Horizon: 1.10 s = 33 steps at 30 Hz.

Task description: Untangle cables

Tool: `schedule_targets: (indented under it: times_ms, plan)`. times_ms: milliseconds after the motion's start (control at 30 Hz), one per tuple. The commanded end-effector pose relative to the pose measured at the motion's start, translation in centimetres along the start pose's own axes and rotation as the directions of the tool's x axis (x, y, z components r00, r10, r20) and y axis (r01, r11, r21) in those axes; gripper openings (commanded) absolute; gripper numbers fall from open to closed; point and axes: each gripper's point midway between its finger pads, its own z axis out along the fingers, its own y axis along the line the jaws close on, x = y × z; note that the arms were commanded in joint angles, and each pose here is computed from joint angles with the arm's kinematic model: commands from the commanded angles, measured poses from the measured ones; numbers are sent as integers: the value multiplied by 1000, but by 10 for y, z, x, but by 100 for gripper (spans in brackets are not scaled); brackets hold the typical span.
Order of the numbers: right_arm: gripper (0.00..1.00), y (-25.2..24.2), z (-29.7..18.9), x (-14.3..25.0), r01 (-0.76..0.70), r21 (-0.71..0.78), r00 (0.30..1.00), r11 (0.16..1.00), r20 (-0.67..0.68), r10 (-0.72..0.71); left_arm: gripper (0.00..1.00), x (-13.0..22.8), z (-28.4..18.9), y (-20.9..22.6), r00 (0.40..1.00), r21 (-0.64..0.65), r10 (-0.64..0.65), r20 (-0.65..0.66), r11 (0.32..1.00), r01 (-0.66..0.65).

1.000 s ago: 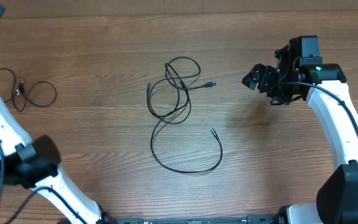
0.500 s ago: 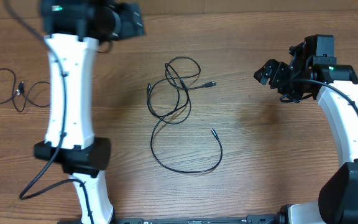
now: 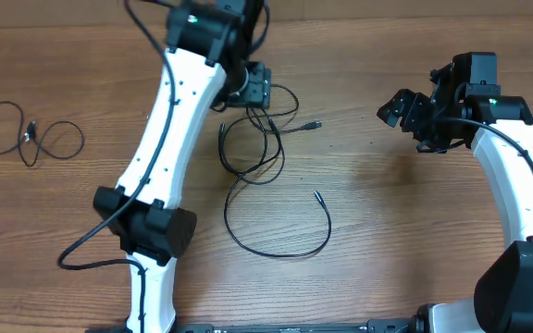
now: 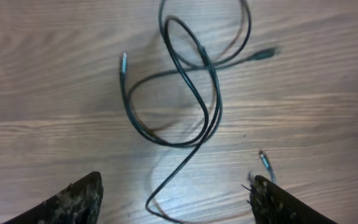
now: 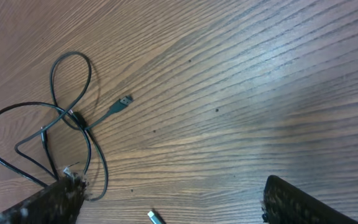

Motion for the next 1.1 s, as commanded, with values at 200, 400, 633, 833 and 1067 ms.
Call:
schedule_targets:
  times_ms: [200,400,633,833,1067]
  plan:
    - [90,-3,1,-1,6,7,1000,1000,5,-6,73,20,104,-39,989,151,97,-114,985,-79]
    - [90,-3,1,-1,7,7,1000,1000,6,-7,64,29,147,-38,991,128,80,-111,990,-66]
    - [90,-2,1,-2,8,6,1000,1000,9,-8,21,23,167,-30,997,82,55,-61,995,-50]
    - [94,-2,1,-2,35,5,999,999,12,-35,5,-7,140,-29,998,63,47,33,997,-49]
    - [94,-2,1,-3,35,5,999,999,12,-35,4,-53,-15,-53,961,192,106,257,968,-159]
